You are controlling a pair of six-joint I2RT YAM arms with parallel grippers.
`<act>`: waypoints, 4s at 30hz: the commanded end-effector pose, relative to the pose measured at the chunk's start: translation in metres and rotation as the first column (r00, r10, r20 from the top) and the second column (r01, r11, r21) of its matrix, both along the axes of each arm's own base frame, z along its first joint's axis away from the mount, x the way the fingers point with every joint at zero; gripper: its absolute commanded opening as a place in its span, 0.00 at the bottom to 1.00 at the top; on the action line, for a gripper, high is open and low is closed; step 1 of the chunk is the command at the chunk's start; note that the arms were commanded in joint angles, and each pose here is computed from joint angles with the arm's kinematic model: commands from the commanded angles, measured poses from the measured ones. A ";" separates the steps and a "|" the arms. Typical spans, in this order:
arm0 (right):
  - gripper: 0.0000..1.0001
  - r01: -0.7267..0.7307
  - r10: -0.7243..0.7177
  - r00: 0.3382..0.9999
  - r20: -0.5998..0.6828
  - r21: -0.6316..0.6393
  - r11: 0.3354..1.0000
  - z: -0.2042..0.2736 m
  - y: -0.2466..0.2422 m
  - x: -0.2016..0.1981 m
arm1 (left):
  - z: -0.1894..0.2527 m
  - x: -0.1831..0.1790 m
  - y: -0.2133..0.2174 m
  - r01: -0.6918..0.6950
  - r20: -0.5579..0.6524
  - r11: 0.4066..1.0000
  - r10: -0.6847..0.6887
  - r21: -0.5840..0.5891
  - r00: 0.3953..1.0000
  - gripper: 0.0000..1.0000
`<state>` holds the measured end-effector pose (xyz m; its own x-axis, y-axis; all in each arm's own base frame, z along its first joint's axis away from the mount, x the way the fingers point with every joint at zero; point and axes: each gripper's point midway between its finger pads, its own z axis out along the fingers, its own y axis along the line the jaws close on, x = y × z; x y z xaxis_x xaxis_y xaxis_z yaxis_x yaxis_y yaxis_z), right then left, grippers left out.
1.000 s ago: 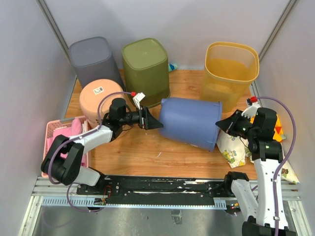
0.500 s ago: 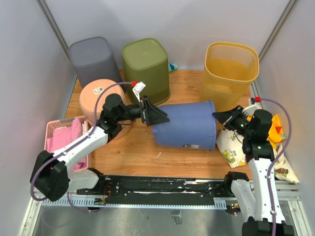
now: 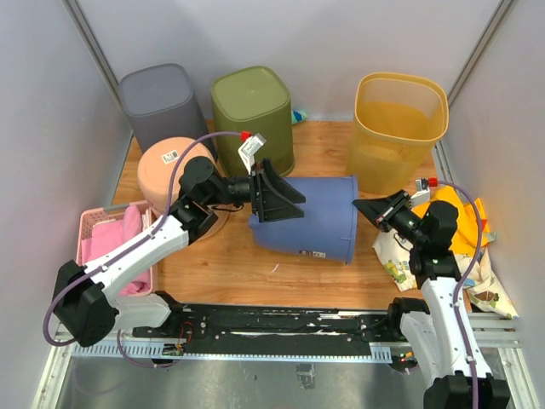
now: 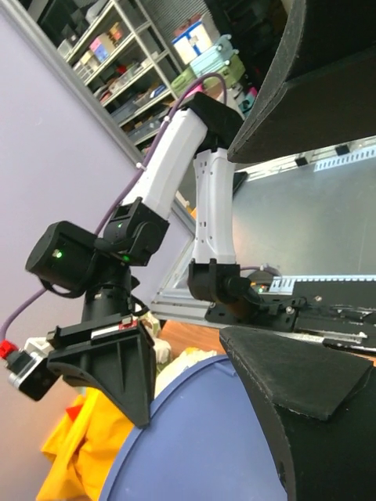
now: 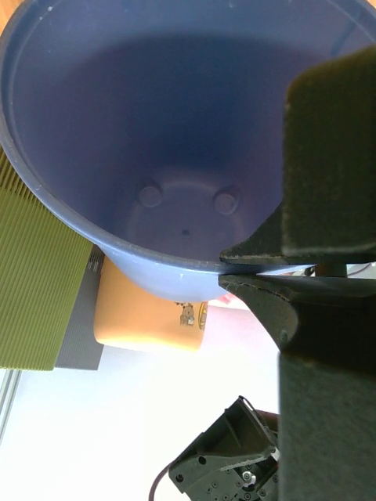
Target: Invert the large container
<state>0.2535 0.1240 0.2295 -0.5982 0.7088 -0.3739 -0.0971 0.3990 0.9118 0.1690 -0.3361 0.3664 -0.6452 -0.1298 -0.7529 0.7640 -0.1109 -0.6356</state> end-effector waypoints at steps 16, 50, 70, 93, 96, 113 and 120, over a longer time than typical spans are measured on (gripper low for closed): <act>0.00 0.059 -0.041 0.969 -0.244 0.069 0.996 -0.074 -0.018 -0.024 | -0.048 0.078 0.055 -0.454 -0.012 0.823 0.487 0.341 0.874 0.92; 0.00 0.057 -0.034 0.966 -0.257 0.081 0.995 -0.082 -0.025 -0.026 | -0.181 0.045 0.101 -0.377 -0.111 0.737 0.518 0.561 0.848 0.93; 0.11 0.054 -0.040 0.969 -0.244 0.051 0.997 -0.072 -0.027 -0.023 | -0.120 0.029 0.076 -0.201 -0.153 0.945 0.246 0.258 0.957 0.89; 0.42 0.115 -0.082 0.942 -0.326 0.081 0.990 -0.079 -0.031 -0.018 | -0.007 0.016 0.015 -0.114 -0.048 0.991 0.117 0.068 0.992 0.89; 0.51 0.147 -0.120 0.921 -0.372 0.045 0.988 -0.091 -0.036 -0.021 | -0.008 0.024 0.008 -0.115 -0.053 0.991 0.119 0.075 0.991 0.89; 0.66 0.077 -0.293 0.830 -0.474 -0.423 0.903 -0.115 -0.085 -0.048 | -0.033 0.035 -0.021 -0.058 -0.121 0.993 0.070 0.104 0.990 0.89; 0.68 0.045 -0.262 0.854 -0.450 -0.438 0.898 -0.102 -0.081 -0.057 | -0.023 0.036 -0.025 -0.049 -0.122 0.995 0.059 0.085 0.991 0.89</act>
<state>0.2139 0.0374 0.1246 -0.6268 0.7089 -0.3233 0.4380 0.6638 0.6062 0.2081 -0.3583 0.3195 -0.7509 -0.0924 -0.6539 0.6545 0.0286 -0.7556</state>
